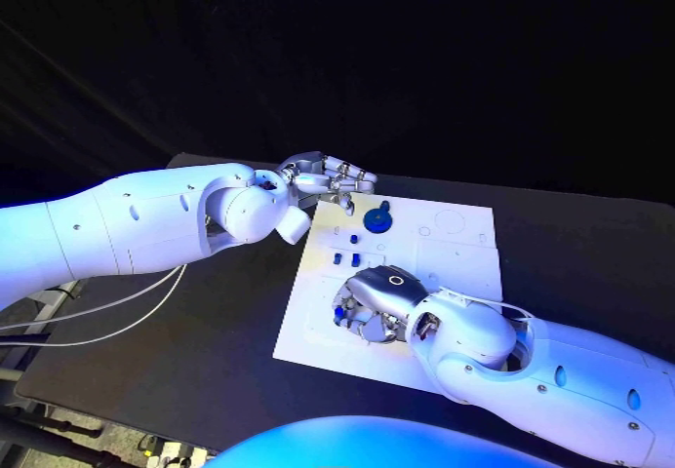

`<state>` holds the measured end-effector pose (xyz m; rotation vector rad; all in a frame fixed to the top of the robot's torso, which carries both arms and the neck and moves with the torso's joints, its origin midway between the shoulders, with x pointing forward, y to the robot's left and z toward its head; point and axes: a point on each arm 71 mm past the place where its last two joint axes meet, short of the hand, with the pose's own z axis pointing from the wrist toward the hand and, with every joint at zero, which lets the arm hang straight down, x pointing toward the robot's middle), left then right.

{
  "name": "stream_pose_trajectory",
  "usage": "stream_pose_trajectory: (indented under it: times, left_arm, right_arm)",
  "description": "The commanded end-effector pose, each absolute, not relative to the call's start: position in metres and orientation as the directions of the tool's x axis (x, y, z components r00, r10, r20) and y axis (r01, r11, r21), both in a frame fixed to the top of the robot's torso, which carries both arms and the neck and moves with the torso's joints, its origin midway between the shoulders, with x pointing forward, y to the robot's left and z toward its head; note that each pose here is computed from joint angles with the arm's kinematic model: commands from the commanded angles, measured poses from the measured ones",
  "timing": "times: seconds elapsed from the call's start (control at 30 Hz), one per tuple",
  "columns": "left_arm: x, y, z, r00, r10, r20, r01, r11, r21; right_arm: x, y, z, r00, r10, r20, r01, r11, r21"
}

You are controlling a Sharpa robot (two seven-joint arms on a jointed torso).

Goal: Assemble the parts on the task board

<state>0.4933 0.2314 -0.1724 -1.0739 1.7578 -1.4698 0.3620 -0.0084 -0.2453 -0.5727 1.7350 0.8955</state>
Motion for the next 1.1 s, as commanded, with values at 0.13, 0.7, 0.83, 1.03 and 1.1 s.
stream_pose_trajectory:
  times: [0.13, 0.7, 0.83, 1.03, 1.1]
  left_arm:
    - [0.492, 0.229, -0.172, -0.509, -0.859, 0.057, -0.203, 0.056, -0.978]
    - [0.492, 0.232, -0.173, -0.511, -0.859, 0.038, -0.198, 0.074, -0.978]
    - [0.491, 0.233, -0.178, -0.512, -0.858, 0.027, -0.196, 0.087, -0.977]
    - [0.488, 0.234, -0.187, -0.513, -0.857, 0.038, -0.204, 0.079, -0.976]
    - [0.487, 0.234, -0.189, -0.513, -0.858, 0.043, -0.207, 0.075, -0.976]
  right_arm:
    - [0.357, -0.01, -0.241, -0.312, 0.072, -0.947, -0.744, 0.602, 0.291]
    - [0.36, -0.08, -0.201, -0.374, 0.336, -0.864, -0.615, 0.608, 0.503]
    - [0.375, -0.13, -0.198, -0.455, 0.396, -0.798, -0.43, 0.687, 0.586]
    - [0.378, -0.185, -0.2, -0.462, 0.427, -0.777, -0.271, 0.766, 0.583]
    - [0.375, -0.199, -0.203, -0.448, 0.419, -0.79, -0.243, 0.793, 0.559]
